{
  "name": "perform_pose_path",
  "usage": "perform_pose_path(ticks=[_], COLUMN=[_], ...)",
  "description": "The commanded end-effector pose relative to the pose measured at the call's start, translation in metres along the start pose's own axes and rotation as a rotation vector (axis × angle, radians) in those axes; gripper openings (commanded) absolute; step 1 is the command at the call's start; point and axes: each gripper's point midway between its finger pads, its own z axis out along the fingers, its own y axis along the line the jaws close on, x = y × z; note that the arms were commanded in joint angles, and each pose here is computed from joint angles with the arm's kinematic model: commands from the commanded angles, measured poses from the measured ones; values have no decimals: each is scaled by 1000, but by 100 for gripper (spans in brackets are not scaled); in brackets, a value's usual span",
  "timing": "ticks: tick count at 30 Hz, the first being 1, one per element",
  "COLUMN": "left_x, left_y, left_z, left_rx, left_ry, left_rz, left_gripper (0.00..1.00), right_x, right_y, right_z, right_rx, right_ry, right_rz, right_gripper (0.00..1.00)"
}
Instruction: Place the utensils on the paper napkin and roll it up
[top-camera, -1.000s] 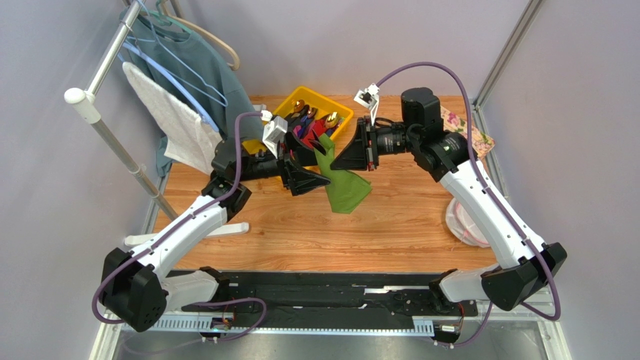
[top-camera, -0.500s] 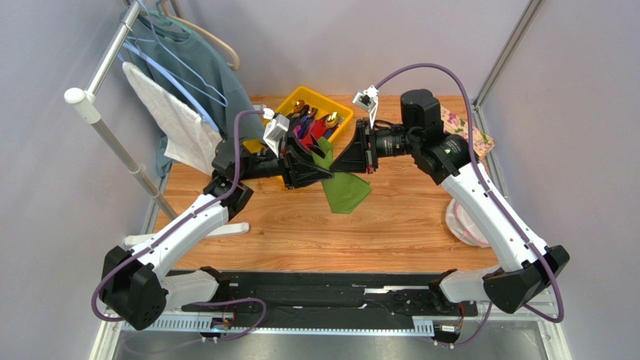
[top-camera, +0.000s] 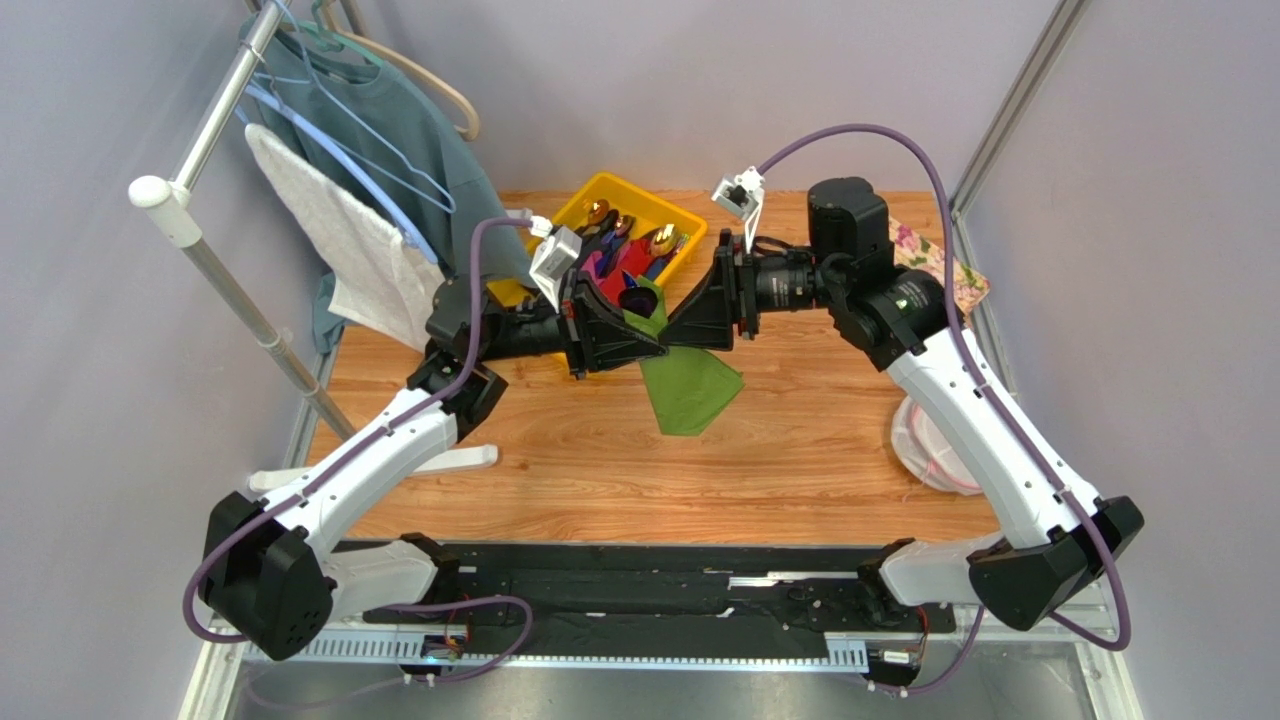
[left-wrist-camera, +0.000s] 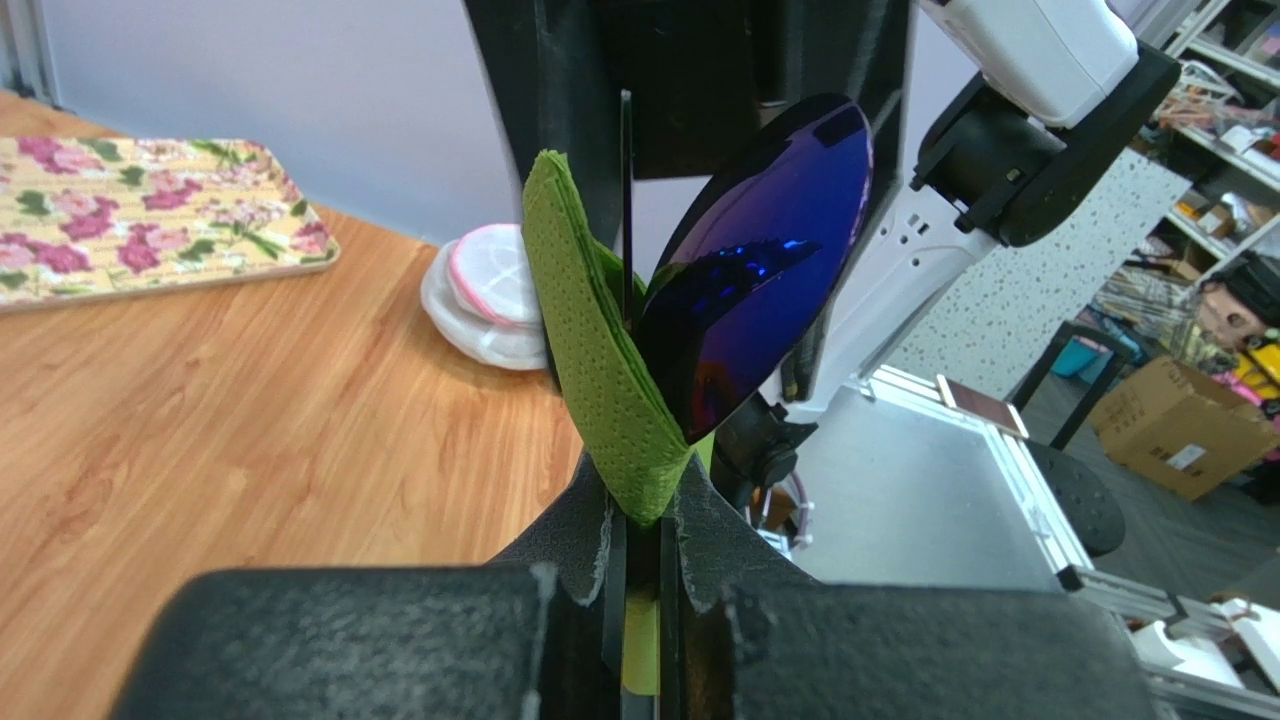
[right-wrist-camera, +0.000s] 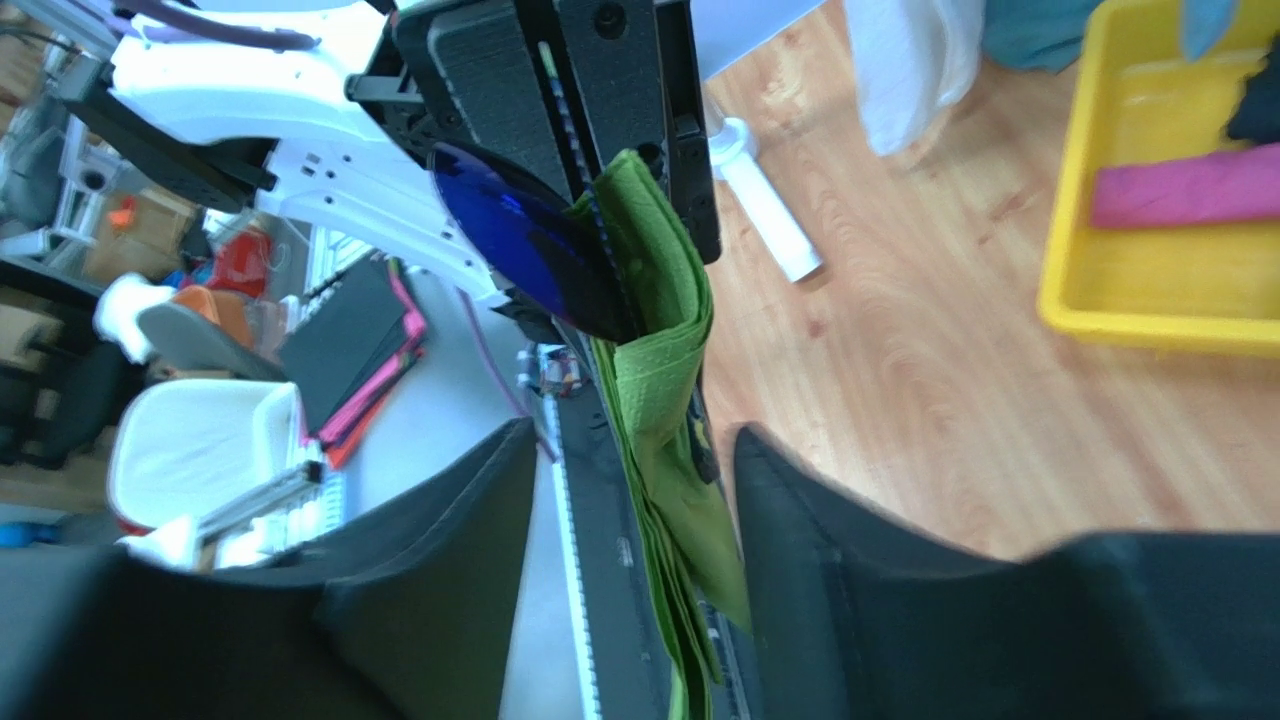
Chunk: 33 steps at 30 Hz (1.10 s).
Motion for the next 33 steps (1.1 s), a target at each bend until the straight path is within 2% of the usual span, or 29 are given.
perform_pose_path(ticks=[1, 4, 6, 10, 16, 20, 25, 27, 28, 31, 33], left_x=[-24, -34, -40, -44, -45, -46, -43, -43, -43, -44, -43], left_y=[-3, 2, 3, 3, 2, -1, -7, -8, -8, -9, -10], left_z=[-5, -9, -9, -10, -11, -13, -16, -16, -16, -17, -17], left_rx=[-20, -33, -32, -31, -36, -31, -26, -27, -27, -25, -24], left_ry=[-54, -75, -83, -84, -95, -97, -92, -94, -95, -99, -98], left_rz=[4, -30, -30, -35, -48, -41, -38, -41, -40, -38, -39], left_gripper=[0, 0, 0, 0, 0, 0, 0, 0, 0, 0, 0], right_x=[-27, -17, 0, 25, 42, 51, 53, 55, 55, 55, 53], right_y=[15, 5, -3, -11, -10, -25, -26, -26, -26, -24, -21], right_z=[-24, -32, -36, -45, -54, -56, -55, -53, -53, -51, -50], right_rx=[35, 87, 113, 165, 200, 262, 250, 237, 233, 214, 201], right_ry=[-90, -72, -33, 6, 27, 38, 43, 51, 50, 46, 38], right_rz=[-92, -94, -90, -101, -109, -95, -77, -68, -69, -64, -65], right_gripper=[65, 73, 74, 74, 66, 66, 71, 63, 51, 33, 27])
